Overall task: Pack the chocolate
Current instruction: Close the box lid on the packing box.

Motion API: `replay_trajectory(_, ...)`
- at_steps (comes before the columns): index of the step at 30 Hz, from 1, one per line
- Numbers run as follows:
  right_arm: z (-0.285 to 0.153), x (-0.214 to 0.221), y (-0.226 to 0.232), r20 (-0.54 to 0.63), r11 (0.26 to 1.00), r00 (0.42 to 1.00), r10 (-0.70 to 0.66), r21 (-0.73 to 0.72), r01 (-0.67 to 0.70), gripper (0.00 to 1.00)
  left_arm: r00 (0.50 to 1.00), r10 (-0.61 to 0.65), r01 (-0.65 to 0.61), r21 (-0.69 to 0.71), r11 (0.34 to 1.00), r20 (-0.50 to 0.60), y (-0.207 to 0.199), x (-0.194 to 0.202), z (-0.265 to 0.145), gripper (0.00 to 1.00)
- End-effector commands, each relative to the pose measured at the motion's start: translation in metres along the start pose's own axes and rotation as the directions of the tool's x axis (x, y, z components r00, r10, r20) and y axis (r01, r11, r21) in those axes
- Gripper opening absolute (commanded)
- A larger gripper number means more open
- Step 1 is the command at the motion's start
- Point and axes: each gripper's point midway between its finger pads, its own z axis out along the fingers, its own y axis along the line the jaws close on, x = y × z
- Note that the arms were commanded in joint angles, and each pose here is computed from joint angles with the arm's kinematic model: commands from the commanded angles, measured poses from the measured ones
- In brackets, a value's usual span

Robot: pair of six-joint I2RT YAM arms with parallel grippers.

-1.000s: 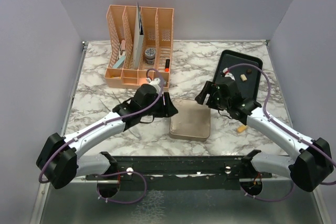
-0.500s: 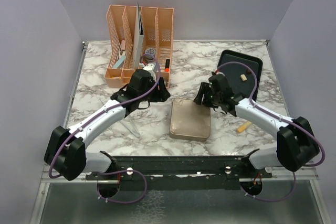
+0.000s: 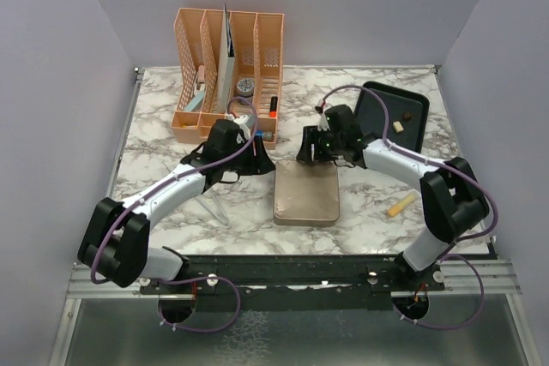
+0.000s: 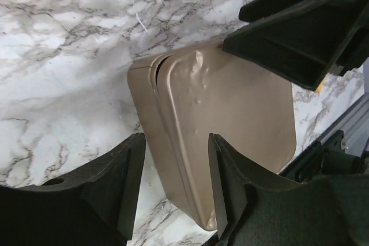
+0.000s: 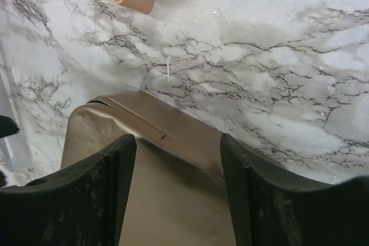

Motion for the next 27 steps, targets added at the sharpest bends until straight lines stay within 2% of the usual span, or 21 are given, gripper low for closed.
replay_trajectory(1, -0.020, -0.022, 0.002, 0.021, 0.998, 1.000, 0.021, 0.064, -0.022, 0.69, 0.999, -0.027, 0.030, 0.113, 0.993, -0.023, -0.019, 0.010, 0.009, 0.51)
replay_trajectory(6, -0.064, -0.030, -0.031, 0.107, 0.940, 0.987, 0.117, 0.308, -0.145, 0.78, 0.998, -0.039, 0.045, 0.107, 0.993, -0.053, -0.019, 0.025, 0.022, 0.50)
replay_trajectory(10, -0.084, -0.005, -0.048, 0.127, 0.907, 0.976, 0.178, 0.363, -0.212, 0.80, 0.997, -0.037, 0.045, 0.115, 0.992, -0.067, -0.021, 0.033, 0.026, 0.48)
replay_trajectory(13, -0.081, 0.010, -0.053, 0.118, 0.926, 0.969, 0.216, 0.288, -0.242, 0.77, 0.996, -0.041, 0.050, 0.112, 0.992, -0.077, -0.023, 0.038, 0.024, 0.41)
replay_trajectory(18, -0.068, 0.014, -0.036, 0.077, 0.969, 0.971, 0.224, 0.084, -0.231, 0.65, 0.997, -0.043, 0.051, 0.110, 0.993, -0.068, -0.030, 0.048, 0.016, 0.32)
replay_trajectory(24, -0.041, 0.023, -0.045, -0.002, 0.969, 0.975, 0.223, 0.106, -0.222, 0.58, 0.997, -0.058, 0.066, 0.157, 0.985, -0.055, -0.045, 0.060, 0.008, 0.27)
replay_trajectory(27, -0.026, 0.022, -0.039, -0.025, 0.978, 0.979, 0.202, 0.050, -0.201, 0.51, 0.996, -0.054, 0.065, 0.162, 0.985, -0.074, -0.048, 0.069, 0.009, 0.27)
